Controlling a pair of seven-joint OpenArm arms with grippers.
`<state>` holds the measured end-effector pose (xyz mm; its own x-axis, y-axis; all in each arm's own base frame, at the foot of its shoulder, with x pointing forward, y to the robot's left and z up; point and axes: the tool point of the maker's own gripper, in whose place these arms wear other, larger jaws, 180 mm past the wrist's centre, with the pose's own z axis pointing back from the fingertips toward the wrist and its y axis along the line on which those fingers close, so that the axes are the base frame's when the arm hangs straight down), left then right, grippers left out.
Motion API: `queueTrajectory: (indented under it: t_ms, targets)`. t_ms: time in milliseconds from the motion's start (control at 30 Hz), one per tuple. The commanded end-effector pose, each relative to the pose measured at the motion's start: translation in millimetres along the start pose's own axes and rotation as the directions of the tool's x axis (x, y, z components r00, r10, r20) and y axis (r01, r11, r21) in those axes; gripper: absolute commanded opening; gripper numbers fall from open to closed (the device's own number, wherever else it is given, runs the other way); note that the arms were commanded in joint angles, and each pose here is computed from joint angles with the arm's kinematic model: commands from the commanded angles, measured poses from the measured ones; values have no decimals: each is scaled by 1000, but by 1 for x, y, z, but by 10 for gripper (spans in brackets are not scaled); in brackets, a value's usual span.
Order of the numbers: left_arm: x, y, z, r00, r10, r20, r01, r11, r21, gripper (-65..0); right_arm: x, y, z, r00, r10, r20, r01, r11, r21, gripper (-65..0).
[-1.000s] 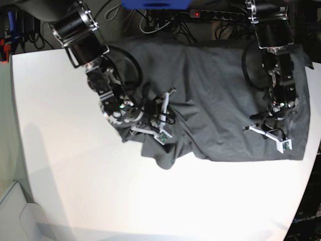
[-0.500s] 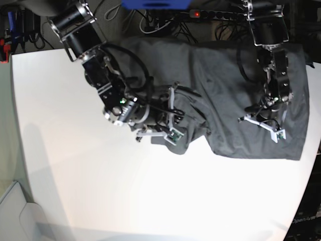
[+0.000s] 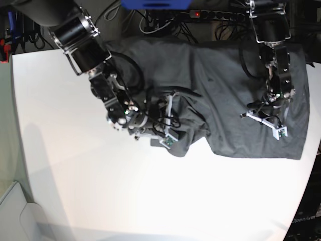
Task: Layout the t-shirt on the table in an organized manner, then fold the t-shirt properly
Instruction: 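Release the fabric with the right gripper and lay it flat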
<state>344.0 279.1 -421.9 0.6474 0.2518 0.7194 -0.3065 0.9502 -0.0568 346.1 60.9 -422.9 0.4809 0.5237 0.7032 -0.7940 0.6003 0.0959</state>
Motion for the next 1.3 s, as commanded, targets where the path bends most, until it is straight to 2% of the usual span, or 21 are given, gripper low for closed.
queueTrajectory:
  t_ms: [0, 267, 367, 433, 500, 567, 667, 733, 900, 1000, 1100, 1133, 1167, 1267]
  targets:
    - [16, 3, 2, 999, -6, 40, 6, 1000, 6, -649, 20, -12, 3, 999, 18, 36, -17, 1000, -20, -642]
    - [16, 4, 2, 999, -7, 40, 7, 1000, 7, -649, 31, -67, 6, 999, 7, 37, -3, 995, -98, -642]
    - [19, 9, 2, 999, -15, 43, 15, 1000, 16, -649, 40, -99, 13, 996, -53, 77, 66, 982, -175, -641]
    - [18, 10, 2, 999, -17, 42, 16, 1000, 17, -649, 46, -124, 18, 986, -100, 130, 129, 962, -239, -640]
    - [14, 13, 3, 999, -22, 34, 21, 1000, 23, -649, 49, -155, 27, 966, -152, 207, 215, 920, -328, -640]
    - [12, 14, 3, 999, -23, 30, 23, 999, 25, -649, 44, -186, 42, 944, -173, 279, 284, 858, -427, -640]
    - [15, 24, 5, 999, 4, 39, -5, 999, 43, -649, 43, -215, 62, 919, -145, 367, 338, 769, -542, -640]
    - [16, 31, 6, 999, 28, 45, -30, 998, 57, -649, 40, -227, 74, 912, -122, 392, 349, 732, -585, -640]
    - [18, 36, 7, 998, 31, 49, -35, 997, 65, -649, 45, -229, 78, 904, -113, 413, 357, 729, -583, -642]
    - [18, 36, 7, 998, 32, 50, -36, 997, 66, -649, 58, -212, 78, 891, -78, 447, 345, 756, -556, -642]
    - [18, 36, 7, 998, 32, 50, -36, 997, 66, -649, 90, -170, 78, 860, -4, 510, 262, 862, -434, -642]
    - [18, 36, 7, 998, 33, 51, -37, 997, 65, -649, 96, -157, 78, 855, 5, 518, 237, 885, -401, -642]
    - [18, 36, 7, 998, 33, 51, -37, 997, 65, -649, 97, -144, 76, 860, 6, 511, 213, 905, -369, -642]
    - [19, 35, 7, 998, 33, 54, -37, 997, 64, -649, 96, -119, 63, 883, -22, 468, 191, 929, -317, -640]
